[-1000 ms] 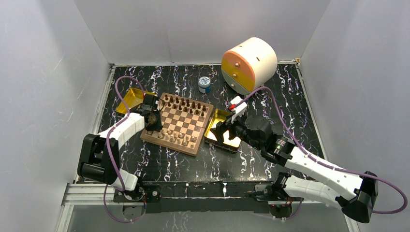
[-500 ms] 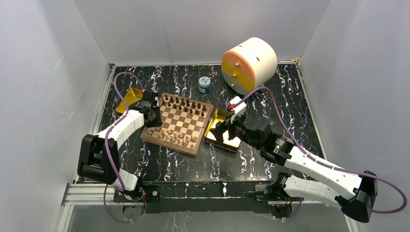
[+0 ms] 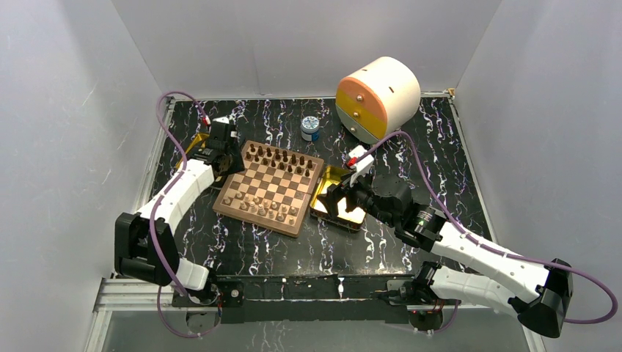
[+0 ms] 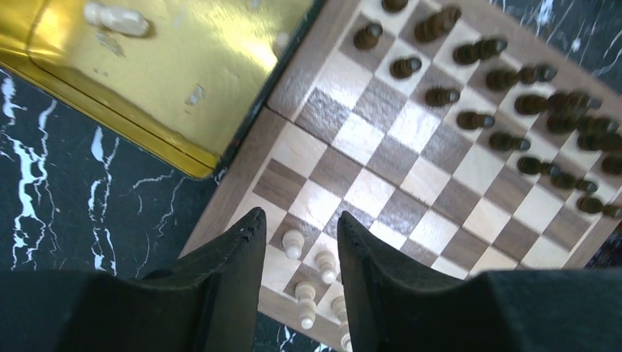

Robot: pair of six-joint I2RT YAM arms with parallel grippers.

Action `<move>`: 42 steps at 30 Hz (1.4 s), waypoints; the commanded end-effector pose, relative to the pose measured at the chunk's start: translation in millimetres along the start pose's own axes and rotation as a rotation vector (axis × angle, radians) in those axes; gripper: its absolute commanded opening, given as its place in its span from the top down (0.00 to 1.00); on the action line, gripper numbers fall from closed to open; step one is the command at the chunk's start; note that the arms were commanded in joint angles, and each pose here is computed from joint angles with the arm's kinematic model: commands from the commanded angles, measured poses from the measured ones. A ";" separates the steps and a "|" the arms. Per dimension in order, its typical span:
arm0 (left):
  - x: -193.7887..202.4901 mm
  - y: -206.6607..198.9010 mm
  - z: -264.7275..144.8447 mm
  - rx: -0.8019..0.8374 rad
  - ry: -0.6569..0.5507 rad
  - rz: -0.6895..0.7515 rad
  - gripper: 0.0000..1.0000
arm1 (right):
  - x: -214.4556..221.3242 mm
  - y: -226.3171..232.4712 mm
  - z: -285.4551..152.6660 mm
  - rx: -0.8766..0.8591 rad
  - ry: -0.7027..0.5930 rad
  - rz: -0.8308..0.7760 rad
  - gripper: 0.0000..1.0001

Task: Set up the chess pieces on the board
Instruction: Place the chess piece on the chessboard, then pick up the chess piece from the storage box.

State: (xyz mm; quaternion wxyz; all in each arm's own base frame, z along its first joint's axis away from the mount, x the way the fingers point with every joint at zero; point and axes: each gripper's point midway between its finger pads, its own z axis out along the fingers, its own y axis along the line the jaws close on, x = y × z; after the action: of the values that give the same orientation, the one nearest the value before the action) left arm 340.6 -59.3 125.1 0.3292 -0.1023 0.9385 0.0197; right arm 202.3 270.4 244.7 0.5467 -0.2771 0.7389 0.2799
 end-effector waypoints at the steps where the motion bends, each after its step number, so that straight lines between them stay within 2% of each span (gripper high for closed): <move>1: -44.4 14.7 -4.2 -0.116 -0.122 -0.082 0.59 | -28.8 6.3 -2.9 -0.029 -0.098 0.009 0.01; 5: -73.2 29.1 5.9 -0.195 -0.177 -0.154 0.59 | -28.0 7.3 -5.2 -0.035 -0.104 0.023 0.01; 9: -95.0 59.3 18.9 -0.274 -0.224 -0.269 0.70 | -26.1 7.8 -6.6 -0.040 -0.103 0.028 0.01; 12: -99.1 79.3 32.5 -0.336 -0.227 -0.335 0.72 | -27.1 6.9 -6.9 -0.036 -0.107 0.024 0.01; 18: -89.1 101.1 68.2 -0.394 -0.176 -0.425 0.70 | -30.2 4.1 -4.0 -0.019 -0.115 0.005 0.01; 28: -82.4 114.5 110.1 -0.491 -0.131 -0.411 0.58 | -25.4 4.9 3.6 -0.018 -0.097 0.010 0.01; 37: -73.0 122.6 116.0 -0.545 -0.121 -0.403 0.52 | -23.3 0.7 5.4 0.002 -0.096 -0.013 0.01; 42: -70.1 141.2 115.7 -0.578 -0.121 -0.441 0.52 | -22.9 0.2 7.9 0.005 -0.092 -0.026 0.01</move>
State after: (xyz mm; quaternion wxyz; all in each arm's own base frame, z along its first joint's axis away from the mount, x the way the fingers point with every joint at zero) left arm 436.5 81.4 57.0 0.3170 -0.3573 0.8565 0.1954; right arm 205.6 275.0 244.8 0.5534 -0.2808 0.7324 0.2802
